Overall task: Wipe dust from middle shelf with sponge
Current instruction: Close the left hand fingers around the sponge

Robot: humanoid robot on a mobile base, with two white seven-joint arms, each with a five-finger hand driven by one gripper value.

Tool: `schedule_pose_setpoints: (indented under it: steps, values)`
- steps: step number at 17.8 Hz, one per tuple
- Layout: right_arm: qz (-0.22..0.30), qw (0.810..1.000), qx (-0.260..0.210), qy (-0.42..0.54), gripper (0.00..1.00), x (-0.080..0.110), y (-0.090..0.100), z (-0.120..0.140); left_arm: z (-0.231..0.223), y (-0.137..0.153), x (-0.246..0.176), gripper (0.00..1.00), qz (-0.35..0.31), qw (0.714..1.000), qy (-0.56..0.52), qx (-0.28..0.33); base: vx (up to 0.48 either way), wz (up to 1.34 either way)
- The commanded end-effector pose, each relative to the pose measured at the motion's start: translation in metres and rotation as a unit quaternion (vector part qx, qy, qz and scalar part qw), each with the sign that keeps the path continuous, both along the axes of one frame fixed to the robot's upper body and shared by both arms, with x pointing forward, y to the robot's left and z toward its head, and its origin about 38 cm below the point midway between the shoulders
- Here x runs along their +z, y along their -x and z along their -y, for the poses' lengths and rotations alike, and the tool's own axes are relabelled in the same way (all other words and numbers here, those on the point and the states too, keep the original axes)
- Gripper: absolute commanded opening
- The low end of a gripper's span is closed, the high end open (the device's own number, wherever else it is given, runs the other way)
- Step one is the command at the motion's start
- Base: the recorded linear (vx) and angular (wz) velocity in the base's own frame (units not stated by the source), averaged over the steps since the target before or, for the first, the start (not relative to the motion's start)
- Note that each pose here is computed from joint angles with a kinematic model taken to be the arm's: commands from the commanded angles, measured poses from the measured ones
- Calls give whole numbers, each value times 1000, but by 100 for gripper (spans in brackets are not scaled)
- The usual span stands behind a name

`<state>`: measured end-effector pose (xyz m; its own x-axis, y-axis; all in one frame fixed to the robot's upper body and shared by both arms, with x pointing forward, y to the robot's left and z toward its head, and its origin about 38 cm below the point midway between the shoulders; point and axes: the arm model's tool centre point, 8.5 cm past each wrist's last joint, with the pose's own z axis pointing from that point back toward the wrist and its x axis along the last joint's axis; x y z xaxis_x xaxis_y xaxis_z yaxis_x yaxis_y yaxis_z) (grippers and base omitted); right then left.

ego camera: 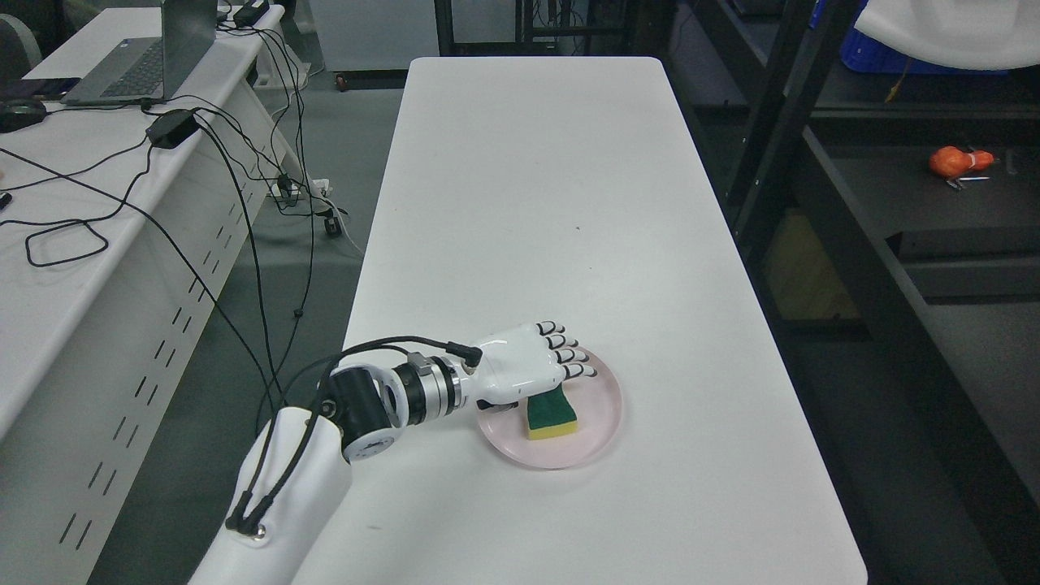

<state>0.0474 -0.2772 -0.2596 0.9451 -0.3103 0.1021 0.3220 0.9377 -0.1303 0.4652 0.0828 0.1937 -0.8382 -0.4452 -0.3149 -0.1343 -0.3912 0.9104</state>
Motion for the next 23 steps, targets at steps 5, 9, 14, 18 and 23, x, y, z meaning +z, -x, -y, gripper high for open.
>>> schedule_pose_setpoints:
  steps: [5,9,14,18,23]
  values:
    - [-26,1000,-2,-1,100,1,1,10,23,3,-40,85,-57,998,-17,-15,0,0]
    - [-26,1000,-2,-1,100,1,1,10,17,1,-41,76,-61,998,-10,-6,0,0]
    - [-26,1000,-2,-1,100,1,1,10,7,-7,-26,62,-61,997,36,9,0,0]
    - [-26,1000,-2,-1,100,1,1,10,-13,-9,-10,30,-80,988,132,6,0,0]
    - [-26,1000,-2,-1,100,1,1,10,-47,-11,8,10,-85,955,282,27,0,0]
